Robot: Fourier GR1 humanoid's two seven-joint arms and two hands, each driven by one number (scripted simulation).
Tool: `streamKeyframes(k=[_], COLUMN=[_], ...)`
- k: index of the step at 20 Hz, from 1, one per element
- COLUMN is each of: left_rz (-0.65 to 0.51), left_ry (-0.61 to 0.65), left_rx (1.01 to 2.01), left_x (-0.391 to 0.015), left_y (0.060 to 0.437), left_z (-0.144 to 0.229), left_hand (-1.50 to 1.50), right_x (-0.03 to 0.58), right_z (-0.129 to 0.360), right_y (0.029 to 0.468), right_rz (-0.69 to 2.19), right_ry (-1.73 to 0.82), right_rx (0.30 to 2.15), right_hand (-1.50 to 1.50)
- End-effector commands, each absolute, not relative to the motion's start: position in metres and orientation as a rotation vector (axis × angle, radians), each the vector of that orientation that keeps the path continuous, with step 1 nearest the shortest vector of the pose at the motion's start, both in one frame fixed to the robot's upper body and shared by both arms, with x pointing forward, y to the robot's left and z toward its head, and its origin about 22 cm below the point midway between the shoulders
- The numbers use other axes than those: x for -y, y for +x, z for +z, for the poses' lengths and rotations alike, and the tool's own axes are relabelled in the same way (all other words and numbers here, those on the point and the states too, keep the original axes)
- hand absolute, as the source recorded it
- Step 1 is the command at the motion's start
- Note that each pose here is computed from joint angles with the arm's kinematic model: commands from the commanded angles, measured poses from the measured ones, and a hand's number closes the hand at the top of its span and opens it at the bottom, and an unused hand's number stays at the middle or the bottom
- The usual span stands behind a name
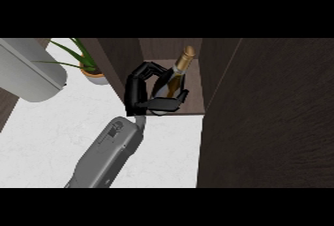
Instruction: Pick up the wine, place it into the cabinet and close the cabinet
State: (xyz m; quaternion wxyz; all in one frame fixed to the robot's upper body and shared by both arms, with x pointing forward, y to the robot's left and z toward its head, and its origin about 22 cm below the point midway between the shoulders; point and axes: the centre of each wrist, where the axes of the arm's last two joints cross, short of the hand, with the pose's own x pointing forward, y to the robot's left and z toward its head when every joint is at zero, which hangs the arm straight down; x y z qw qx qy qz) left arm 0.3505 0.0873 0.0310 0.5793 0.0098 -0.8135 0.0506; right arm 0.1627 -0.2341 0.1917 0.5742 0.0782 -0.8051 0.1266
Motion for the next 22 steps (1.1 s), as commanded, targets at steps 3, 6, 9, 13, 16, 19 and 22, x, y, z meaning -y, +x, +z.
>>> streamKeyframes(k=[3, 6, 9, 13, 16, 19, 22], left_rz=[0.143, 0.136, 0.104, 0.113, 0.113, 0.089, 0.081], left_ry=[-0.025, 0.033, 0.038, 0.061, 0.086, 0.162, 0.180], left_rx=[1.869, 1.837, 1.833, 1.836, 1.842, 1.913, 1.909], left_x=[-0.089, -0.094, -0.089, -0.097, -0.112, -0.093, -0.098], left_y=[0.381, 0.384, 0.394, 0.401, 0.416, 0.402, 0.426], left_z=[0.047, 0.026, 0.040, 0.030, 0.048, 0.026, 0.057], left_hand=[1.50, 1.50, 1.50, 1.50, 1.50, 1.50, 1.50], right_x=[0.238, 0.241, 0.233, 0.217, 0.230, 0.234, 0.232], right_z=[0.201, 0.211, 0.202, 0.196, 0.208, 0.200, 0.201], right_y=[0.138, 0.147, 0.142, 0.149, 0.138, 0.138, 0.138], right_rz=[0.260, 0.309, 0.287, 0.275, 0.302, 0.289, 0.287], right_ry=[0.270, 0.252, 0.278, 0.282, 0.256, 0.273, 0.267], right_rx=[1.933, 1.925, 1.924, 1.912, 1.937, 1.936, 1.919], right_hand=[-1.50, -1.50, -1.50, -1.50, -1.50, -1.50, -1.50])
